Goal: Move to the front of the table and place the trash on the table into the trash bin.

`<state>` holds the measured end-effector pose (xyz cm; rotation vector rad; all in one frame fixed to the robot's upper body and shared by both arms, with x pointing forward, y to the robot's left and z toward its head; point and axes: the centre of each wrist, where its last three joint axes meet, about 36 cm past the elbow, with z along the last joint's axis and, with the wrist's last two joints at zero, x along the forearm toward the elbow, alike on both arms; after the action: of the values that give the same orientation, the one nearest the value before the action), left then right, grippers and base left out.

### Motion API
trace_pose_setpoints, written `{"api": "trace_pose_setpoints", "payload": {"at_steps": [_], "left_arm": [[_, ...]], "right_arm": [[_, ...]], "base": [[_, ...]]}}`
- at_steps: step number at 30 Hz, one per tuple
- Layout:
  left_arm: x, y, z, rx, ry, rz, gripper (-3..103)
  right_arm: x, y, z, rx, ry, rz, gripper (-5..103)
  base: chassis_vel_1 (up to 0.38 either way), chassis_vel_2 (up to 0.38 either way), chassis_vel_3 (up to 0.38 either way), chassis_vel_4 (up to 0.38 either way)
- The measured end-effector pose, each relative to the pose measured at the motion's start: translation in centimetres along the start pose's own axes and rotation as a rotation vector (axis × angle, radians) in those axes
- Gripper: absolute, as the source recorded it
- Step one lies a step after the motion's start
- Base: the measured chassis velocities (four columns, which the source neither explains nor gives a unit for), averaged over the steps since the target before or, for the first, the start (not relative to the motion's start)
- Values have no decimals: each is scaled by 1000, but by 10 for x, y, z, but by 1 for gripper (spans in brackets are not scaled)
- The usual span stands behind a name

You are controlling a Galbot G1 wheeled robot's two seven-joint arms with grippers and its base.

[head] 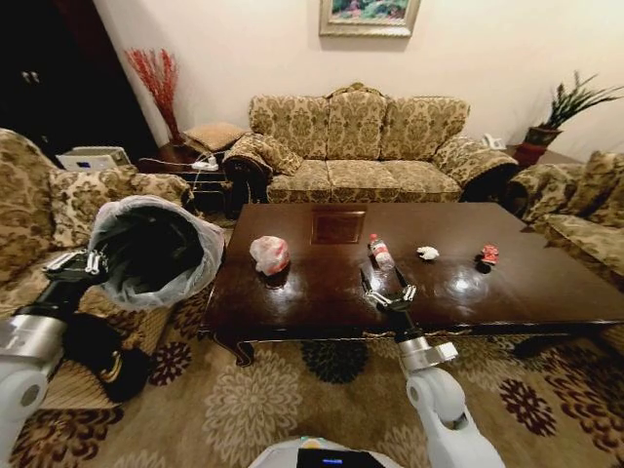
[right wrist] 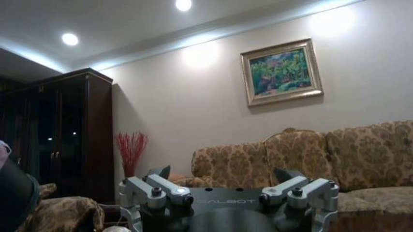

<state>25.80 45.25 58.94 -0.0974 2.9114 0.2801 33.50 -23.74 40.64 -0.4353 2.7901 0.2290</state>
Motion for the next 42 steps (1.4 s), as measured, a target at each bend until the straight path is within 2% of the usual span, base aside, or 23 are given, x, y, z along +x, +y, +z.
{"api": "trace_pose_setpoints", "payload": {"at_steps": [42], "left_arm": [[0,0,0,-1,0,-2,3]], "right_arm": [[0,0,0,0,0,-1,100]], "base": [[0,0,0,0]]}}
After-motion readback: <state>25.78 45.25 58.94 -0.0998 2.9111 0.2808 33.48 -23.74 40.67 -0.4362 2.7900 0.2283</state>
